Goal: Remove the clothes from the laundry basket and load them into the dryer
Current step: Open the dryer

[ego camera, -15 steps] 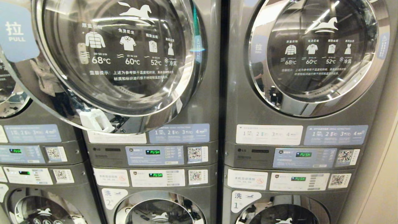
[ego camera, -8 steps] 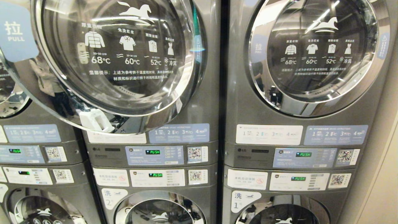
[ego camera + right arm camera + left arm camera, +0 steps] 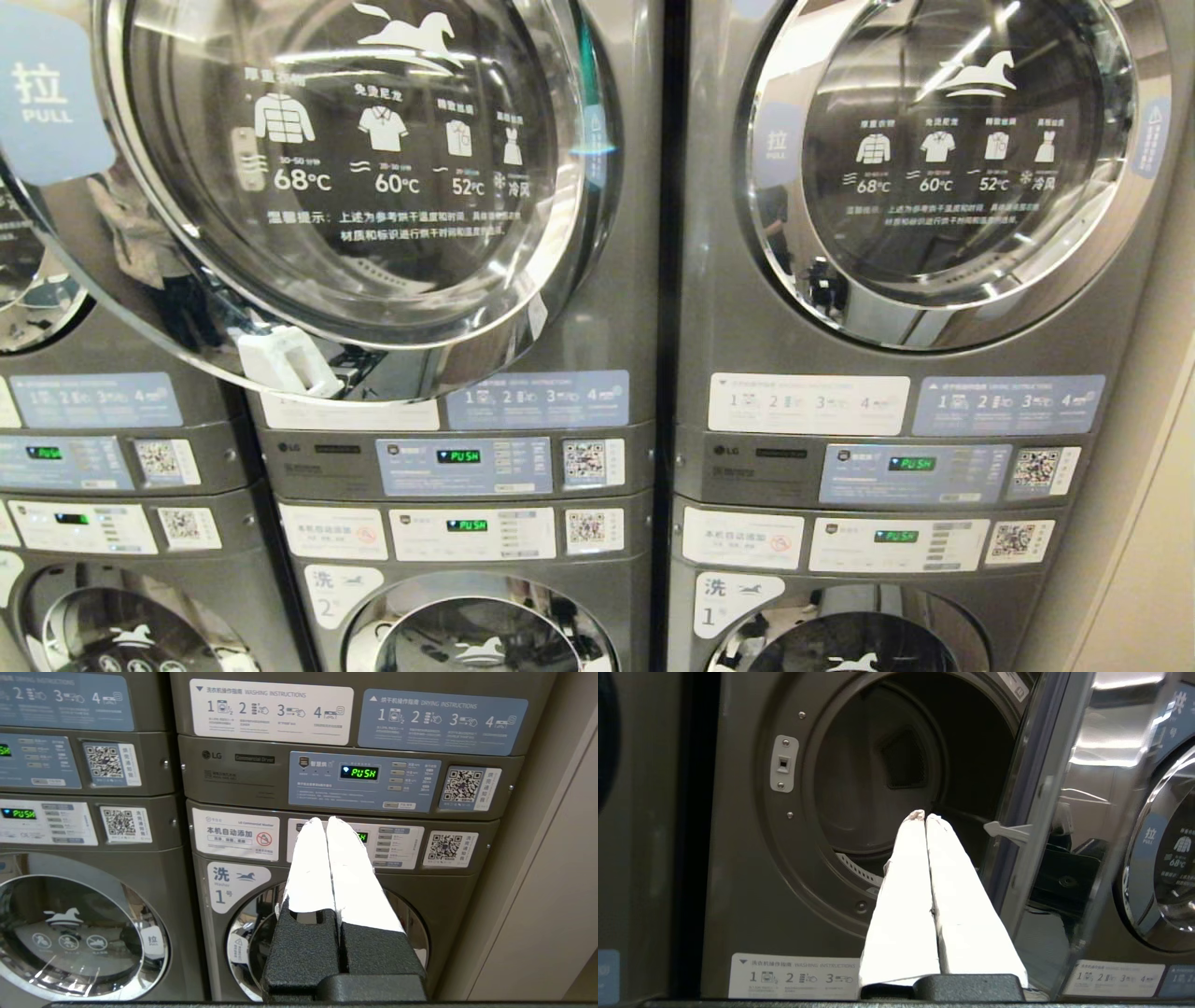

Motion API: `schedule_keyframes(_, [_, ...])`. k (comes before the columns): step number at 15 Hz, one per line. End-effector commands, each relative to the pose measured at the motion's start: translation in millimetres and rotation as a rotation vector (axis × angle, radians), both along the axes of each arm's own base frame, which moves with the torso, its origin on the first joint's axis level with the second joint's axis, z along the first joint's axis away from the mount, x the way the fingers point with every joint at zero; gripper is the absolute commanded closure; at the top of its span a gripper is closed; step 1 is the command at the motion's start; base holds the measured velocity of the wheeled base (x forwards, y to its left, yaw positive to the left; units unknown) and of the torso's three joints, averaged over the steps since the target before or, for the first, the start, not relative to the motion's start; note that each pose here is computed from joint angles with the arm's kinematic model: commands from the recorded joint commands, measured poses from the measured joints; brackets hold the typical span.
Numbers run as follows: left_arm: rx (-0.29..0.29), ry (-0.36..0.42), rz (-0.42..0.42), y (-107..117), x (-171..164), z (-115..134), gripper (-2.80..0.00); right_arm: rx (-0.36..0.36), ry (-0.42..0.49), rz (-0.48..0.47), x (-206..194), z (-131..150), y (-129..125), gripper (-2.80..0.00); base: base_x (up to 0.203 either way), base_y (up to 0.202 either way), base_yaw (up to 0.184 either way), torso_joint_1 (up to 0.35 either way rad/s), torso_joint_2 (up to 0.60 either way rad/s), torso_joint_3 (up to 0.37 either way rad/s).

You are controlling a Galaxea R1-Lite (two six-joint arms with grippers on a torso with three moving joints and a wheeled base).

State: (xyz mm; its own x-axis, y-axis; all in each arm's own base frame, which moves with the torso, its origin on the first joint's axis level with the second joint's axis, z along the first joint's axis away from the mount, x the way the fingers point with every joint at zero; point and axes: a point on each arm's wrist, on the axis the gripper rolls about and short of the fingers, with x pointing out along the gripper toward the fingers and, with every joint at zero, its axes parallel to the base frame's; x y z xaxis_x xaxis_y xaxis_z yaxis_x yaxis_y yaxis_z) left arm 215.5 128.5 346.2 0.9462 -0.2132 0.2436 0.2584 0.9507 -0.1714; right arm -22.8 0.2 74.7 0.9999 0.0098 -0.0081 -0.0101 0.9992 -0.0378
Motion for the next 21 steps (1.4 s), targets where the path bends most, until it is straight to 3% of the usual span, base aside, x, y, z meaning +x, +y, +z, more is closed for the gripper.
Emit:
schedule_keyframes(1, [-0.004, 0.02, -0.037, 1, 18, -7, 0.0, 0.0, 0.0, 0.001, 0, 0, 0, 0.0, 0.0, 0.0, 0.0, 0.0, 0.0, 0.0])
schedule_keyframes(7, [0.034, 0.013, -0.121, -24, 24, -7, 0.0, 0.0, 0.0, 0.001, 0, 0, 0, 0.0, 0.0, 0.0, 0.0, 0.0, 0.0, 0.0])
schedule_keyframes(15, [0.057, -0.027, -0.181, -68, -38, -9, 0.0, 0.0, 0.0, 0.001, 0, 0, 0, 0.0, 0.0, 0.0, 0.0, 0.0, 0.0, 0.0])
schedule_keyframes(18, [0.085, -0.058, -0.323, -106, -70, -8, 0.0, 0.0, 0.0, 0.001, 0, 0, 0, 0.0, 0.0, 0.0, 0.0, 0.0, 0.0, 0.0])
schedule_keyframes(21, [0.174, 0.004, -0.452, -132, -85, -19, 0.0, 0.0, 0.0, 0.001, 0, 0, 0, 0.0, 0.0, 0.0, 0.0, 0.0, 0.0, 0.0])
